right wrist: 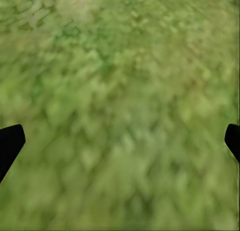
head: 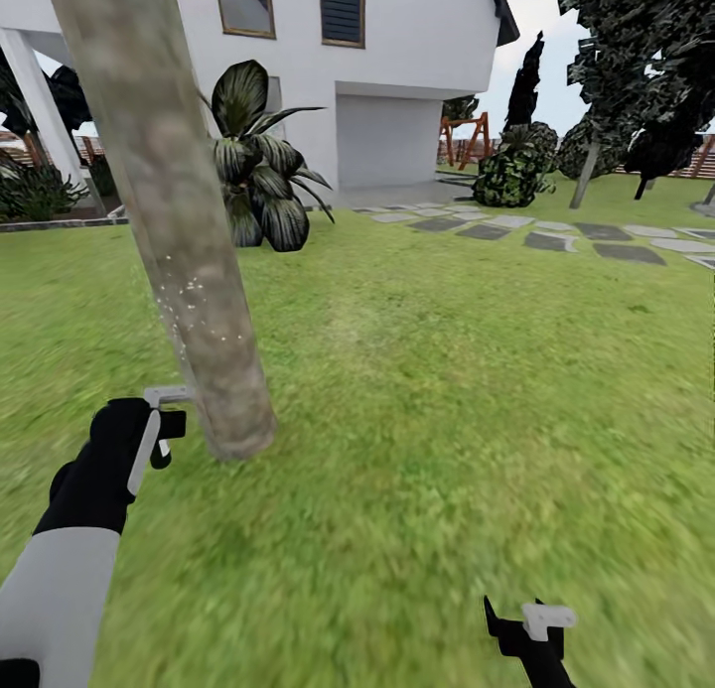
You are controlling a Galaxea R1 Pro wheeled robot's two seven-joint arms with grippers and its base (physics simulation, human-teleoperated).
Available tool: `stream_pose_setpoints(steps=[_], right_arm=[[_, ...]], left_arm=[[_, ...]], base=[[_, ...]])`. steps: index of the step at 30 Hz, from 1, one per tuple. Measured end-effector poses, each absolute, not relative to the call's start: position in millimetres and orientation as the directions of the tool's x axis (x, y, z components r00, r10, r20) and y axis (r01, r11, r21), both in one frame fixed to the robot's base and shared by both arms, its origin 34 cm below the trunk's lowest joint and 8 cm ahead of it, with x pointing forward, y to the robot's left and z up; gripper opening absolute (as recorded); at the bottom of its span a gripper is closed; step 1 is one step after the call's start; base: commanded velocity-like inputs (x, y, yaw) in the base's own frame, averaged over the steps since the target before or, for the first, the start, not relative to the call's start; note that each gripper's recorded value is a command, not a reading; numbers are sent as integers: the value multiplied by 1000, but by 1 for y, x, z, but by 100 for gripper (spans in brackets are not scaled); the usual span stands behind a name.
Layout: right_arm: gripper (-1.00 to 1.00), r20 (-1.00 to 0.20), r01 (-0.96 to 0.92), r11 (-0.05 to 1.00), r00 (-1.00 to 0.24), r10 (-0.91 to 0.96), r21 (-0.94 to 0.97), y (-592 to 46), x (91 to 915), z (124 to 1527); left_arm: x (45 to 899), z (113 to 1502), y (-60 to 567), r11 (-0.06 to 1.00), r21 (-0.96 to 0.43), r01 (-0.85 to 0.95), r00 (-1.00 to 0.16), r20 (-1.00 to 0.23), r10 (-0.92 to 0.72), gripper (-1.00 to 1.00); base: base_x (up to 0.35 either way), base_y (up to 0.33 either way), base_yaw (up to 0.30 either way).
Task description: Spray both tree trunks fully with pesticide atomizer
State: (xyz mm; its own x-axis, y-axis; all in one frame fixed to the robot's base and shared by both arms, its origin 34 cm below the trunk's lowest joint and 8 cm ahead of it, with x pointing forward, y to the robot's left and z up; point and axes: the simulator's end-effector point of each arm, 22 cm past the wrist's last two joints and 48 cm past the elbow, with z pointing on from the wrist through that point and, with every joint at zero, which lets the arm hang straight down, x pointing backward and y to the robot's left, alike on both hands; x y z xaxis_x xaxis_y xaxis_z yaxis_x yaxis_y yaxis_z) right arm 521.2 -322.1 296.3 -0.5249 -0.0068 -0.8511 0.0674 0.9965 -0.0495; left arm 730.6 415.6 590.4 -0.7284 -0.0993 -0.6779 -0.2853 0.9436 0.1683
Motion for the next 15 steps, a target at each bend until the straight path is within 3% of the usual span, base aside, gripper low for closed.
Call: stream_pose_setpoints(steps=[8, 15], right_arm=[[100, -851, 67, 997, -525, -7, -50, -322, 521, 296], [100, -851, 67, 997, -525, -7, -49, -321, 521, 296]], left_arm=[[725, 581, 419, 941, 182, -287, -743, -662, -98, -100], [721, 582, 429, 923, 222, -314, -746, -659, -95, -100]], base=[[29, -272, 17], [195, -184, 242]])
